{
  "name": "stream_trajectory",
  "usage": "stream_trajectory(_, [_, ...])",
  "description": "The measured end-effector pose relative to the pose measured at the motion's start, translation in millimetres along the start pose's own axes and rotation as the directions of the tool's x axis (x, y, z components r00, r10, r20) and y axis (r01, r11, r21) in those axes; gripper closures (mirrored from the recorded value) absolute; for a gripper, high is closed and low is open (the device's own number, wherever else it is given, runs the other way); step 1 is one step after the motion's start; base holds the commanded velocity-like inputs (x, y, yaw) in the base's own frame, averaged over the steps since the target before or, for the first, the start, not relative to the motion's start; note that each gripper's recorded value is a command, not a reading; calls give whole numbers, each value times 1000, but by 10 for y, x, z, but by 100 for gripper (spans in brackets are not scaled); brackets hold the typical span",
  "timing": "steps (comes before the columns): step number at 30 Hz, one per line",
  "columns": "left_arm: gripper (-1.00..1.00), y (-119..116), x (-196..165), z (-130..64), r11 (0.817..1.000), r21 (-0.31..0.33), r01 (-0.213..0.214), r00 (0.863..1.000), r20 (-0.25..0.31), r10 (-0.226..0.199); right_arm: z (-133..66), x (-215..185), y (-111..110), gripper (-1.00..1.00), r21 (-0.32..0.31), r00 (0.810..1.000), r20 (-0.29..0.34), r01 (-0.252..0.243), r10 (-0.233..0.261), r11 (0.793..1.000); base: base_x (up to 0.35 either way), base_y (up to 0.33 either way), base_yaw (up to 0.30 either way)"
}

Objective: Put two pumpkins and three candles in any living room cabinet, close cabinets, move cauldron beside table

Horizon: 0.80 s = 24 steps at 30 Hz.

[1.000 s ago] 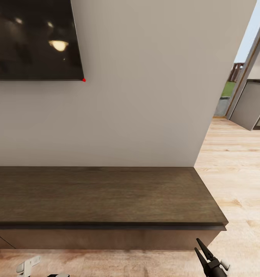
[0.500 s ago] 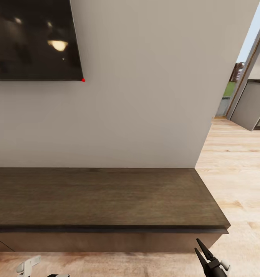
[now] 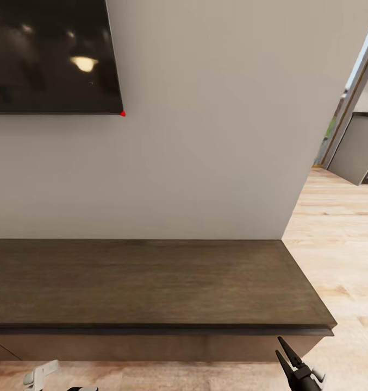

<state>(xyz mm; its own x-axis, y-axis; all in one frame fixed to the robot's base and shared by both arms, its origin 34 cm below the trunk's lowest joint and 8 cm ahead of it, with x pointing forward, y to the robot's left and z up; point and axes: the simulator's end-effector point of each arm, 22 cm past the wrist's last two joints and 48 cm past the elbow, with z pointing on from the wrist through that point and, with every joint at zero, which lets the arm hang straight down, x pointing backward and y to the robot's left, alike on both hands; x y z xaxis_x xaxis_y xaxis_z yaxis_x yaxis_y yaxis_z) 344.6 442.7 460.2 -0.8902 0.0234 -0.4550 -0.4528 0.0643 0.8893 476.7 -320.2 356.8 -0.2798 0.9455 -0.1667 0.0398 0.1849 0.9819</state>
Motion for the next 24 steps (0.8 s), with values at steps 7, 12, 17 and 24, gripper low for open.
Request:
stream_trajectory(7, [-100,-1,0,0,1000,0,0,1000,0,0,2,6,0,-100,0,1000,0,-1,1,1000,63,50,0])
stream_trajectory(12, [-100,0,-1,0,1000,-1,-1,1000,1,1,2,7,1,-100,0,1000,0,-1,1,1000,41,25,0])
stream_trajectory(17, [-100,0,-1,0,1000,-1,-1,1000,2,1,2,7,0,-100,0,1000,0,-1,1,1000,31,14,0])
stream_trajectory(24, [-100,0,0,0,1000,-1,-2,1000,2,2,2,7,0,-100,0,1000,0,-1,1,1000,58,38,0])
